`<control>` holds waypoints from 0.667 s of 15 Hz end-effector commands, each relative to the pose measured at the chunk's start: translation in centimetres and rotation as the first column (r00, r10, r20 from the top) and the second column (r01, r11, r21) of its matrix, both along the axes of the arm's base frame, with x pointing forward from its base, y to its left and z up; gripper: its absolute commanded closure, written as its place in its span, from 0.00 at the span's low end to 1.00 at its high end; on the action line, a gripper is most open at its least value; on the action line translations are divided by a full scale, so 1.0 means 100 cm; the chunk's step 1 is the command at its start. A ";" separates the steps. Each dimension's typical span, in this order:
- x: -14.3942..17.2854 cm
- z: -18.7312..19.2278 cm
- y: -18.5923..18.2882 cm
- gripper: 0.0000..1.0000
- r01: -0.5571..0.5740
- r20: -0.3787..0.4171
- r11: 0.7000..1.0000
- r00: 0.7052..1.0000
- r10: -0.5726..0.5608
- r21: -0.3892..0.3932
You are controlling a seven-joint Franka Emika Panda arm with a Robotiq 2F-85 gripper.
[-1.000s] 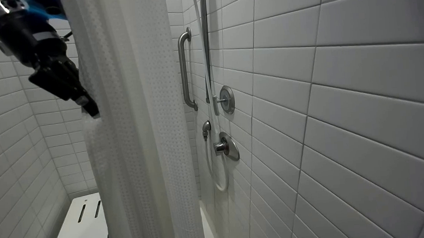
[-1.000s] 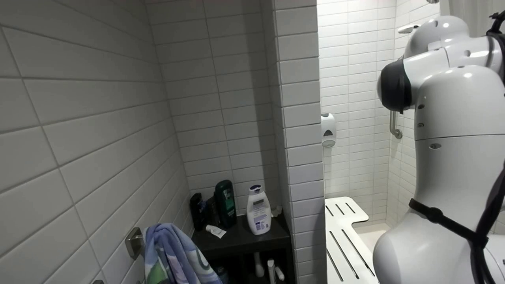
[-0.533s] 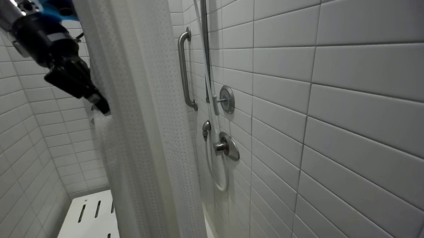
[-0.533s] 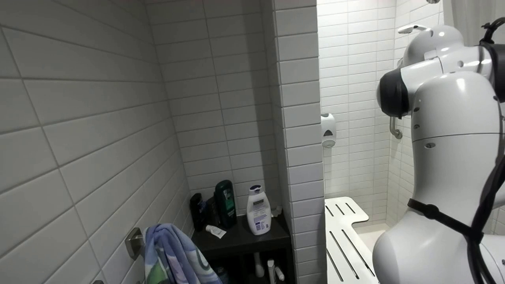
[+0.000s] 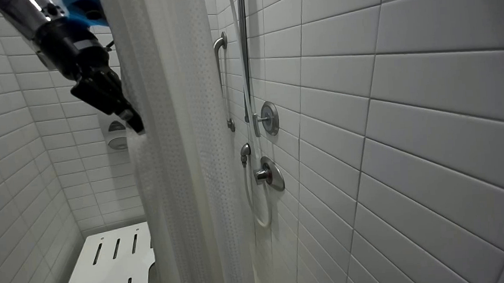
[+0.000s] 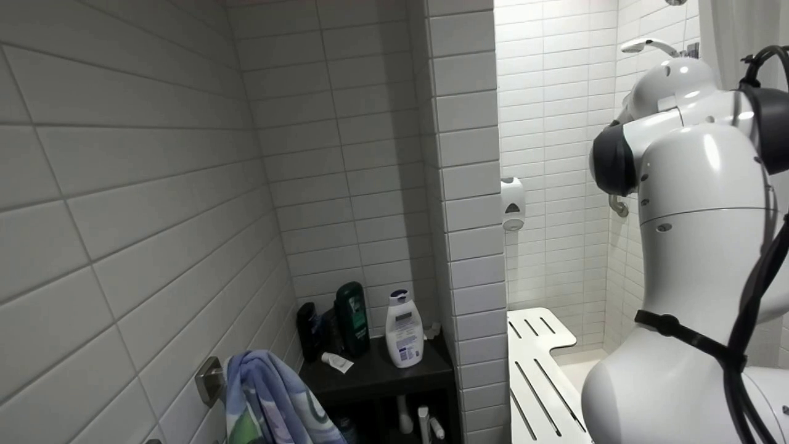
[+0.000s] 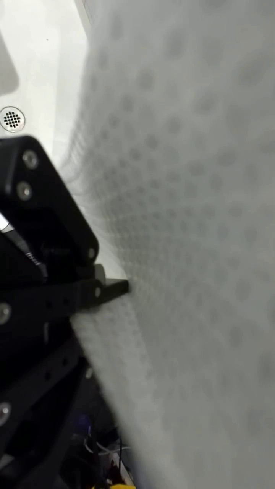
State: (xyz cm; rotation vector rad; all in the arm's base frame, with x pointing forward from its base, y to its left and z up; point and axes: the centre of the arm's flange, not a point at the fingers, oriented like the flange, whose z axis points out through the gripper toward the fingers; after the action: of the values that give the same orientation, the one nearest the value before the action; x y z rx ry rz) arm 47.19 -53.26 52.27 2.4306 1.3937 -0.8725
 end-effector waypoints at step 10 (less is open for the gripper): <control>0.010 -0.003 -0.055 1.00 0.173 -0.015 0.985 0.985 -0.173 -0.021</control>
State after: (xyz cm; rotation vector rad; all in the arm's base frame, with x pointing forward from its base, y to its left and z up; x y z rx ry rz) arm 46.64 -56.16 51.96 2.5076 1.2442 -0.9421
